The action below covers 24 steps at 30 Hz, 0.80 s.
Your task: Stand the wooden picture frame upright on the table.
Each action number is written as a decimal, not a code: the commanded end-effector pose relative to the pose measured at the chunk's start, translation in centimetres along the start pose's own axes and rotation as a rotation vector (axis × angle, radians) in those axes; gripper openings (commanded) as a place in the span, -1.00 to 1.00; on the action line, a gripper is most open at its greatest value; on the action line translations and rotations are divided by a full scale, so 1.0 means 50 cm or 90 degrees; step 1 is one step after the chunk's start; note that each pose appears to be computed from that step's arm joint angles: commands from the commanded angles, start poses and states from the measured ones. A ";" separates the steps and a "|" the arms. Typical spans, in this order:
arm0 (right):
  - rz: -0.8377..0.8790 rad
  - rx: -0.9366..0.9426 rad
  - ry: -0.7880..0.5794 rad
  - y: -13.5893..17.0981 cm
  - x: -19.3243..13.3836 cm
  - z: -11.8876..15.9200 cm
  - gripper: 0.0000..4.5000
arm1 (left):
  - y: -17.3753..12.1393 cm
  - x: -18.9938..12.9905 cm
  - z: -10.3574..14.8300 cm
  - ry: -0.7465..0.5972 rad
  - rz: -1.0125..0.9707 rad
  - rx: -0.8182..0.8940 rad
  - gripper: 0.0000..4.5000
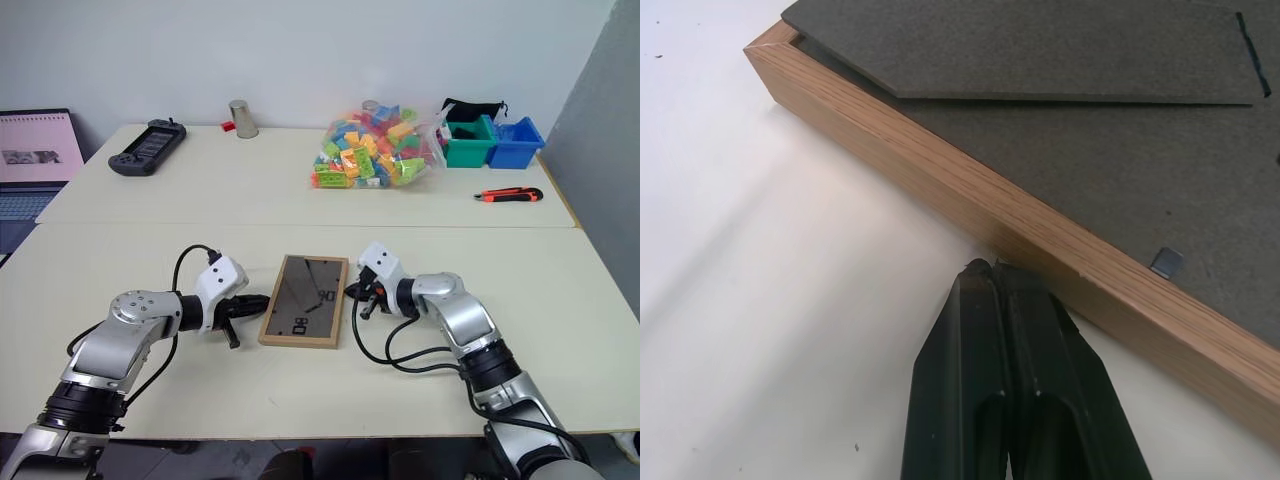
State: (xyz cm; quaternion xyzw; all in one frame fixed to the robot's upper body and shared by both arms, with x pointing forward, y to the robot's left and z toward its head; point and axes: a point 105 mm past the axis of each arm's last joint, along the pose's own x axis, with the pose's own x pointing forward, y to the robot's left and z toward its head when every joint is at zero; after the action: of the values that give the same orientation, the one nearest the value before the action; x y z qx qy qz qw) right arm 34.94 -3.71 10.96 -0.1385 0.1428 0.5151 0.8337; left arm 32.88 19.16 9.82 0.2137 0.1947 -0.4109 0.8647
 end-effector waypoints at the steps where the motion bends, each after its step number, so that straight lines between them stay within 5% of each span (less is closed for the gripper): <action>1: -0.001 -0.033 -0.035 -0.004 -0.003 0.038 -1.00 | -0.006 -0.006 0.025 -0.020 -0.012 0.023 -0.99; 7: -0.019 -0.037 -0.022 -0.027 -0.021 0.026 -1.00 | 0.011 -0.024 0.022 -0.022 0.013 0.020 -0.99; 12: -0.031 -0.068 0.023 -0.066 -0.097 -0.004 -1.00 | 0.055 -0.087 0.019 -0.026 0.054 -0.015 -0.99; 19: 0.059 -0.103 -0.008 -0.053 -0.179 0.048 -1.00 | 0.062 -0.138 0.043 -0.075 0.011 -0.132 -0.99; 24: 0.102 -0.095 -0.021 -0.043 -0.199 0.062 -0.79 | 0.045 -0.161 0.065 -0.113 -0.068 -0.240 -0.62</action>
State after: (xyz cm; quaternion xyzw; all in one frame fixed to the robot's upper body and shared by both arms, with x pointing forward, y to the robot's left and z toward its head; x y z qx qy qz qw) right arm 33.18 -11.47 15.48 -0.1756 0.1317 0.5807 0.7840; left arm 30.87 23.46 14.77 0.0216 0.2207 -0.4188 0.8806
